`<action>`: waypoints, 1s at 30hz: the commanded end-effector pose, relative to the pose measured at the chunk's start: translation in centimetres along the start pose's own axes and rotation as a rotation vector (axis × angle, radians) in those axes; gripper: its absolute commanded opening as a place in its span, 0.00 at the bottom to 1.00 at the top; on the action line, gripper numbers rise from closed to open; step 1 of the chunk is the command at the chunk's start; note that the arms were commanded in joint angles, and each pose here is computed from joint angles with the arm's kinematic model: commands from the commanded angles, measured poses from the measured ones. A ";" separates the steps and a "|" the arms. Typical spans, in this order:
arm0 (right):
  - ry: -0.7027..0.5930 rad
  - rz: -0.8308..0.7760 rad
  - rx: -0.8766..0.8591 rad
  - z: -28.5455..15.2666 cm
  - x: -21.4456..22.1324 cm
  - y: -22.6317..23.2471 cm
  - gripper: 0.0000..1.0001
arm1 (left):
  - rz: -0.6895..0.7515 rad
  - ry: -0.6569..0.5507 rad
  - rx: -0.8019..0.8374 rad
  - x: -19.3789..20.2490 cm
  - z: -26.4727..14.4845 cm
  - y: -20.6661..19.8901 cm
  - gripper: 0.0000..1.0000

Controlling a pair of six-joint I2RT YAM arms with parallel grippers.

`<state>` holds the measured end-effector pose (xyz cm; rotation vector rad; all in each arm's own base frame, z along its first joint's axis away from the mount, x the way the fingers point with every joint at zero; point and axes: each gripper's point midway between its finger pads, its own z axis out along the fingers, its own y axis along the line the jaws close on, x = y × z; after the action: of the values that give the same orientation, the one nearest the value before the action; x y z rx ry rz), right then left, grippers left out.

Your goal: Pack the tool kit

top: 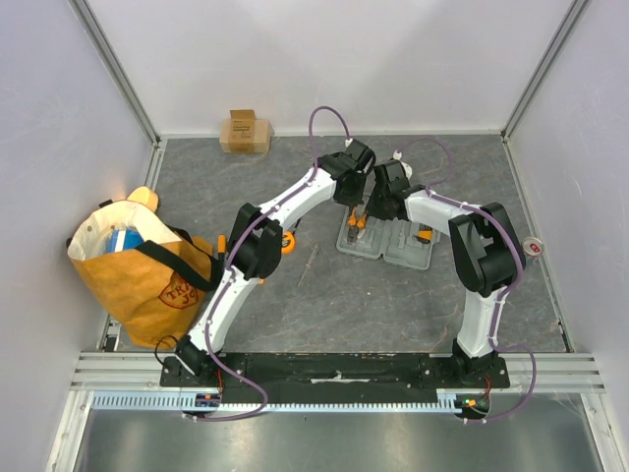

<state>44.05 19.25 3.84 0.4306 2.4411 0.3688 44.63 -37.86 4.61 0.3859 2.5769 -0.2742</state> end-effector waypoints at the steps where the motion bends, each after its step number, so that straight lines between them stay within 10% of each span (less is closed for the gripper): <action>1: 0.020 -0.005 -0.002 -1.0 0.3 0.4 0.22 | -0.044 0.350 0.123 9.3 -0.6 -2.4 0.02; 12: -0.148 -0.123 -0.022 -7.0 -7.0 3.7 0.40 | -0.205 -0.110 0.182 -4.4 -11.9 0.3 0.24; 30: 0.034 -0.346 0.035 -2.3 0.2 4.4 0.24 | -0.445 -0.162 0.003 0.1 -14.7 12.7 0.31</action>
<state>43.11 23.41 7.65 0.0317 2.4801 0.2369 41.53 -23.56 13.75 -0.1210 2.5435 -0.4220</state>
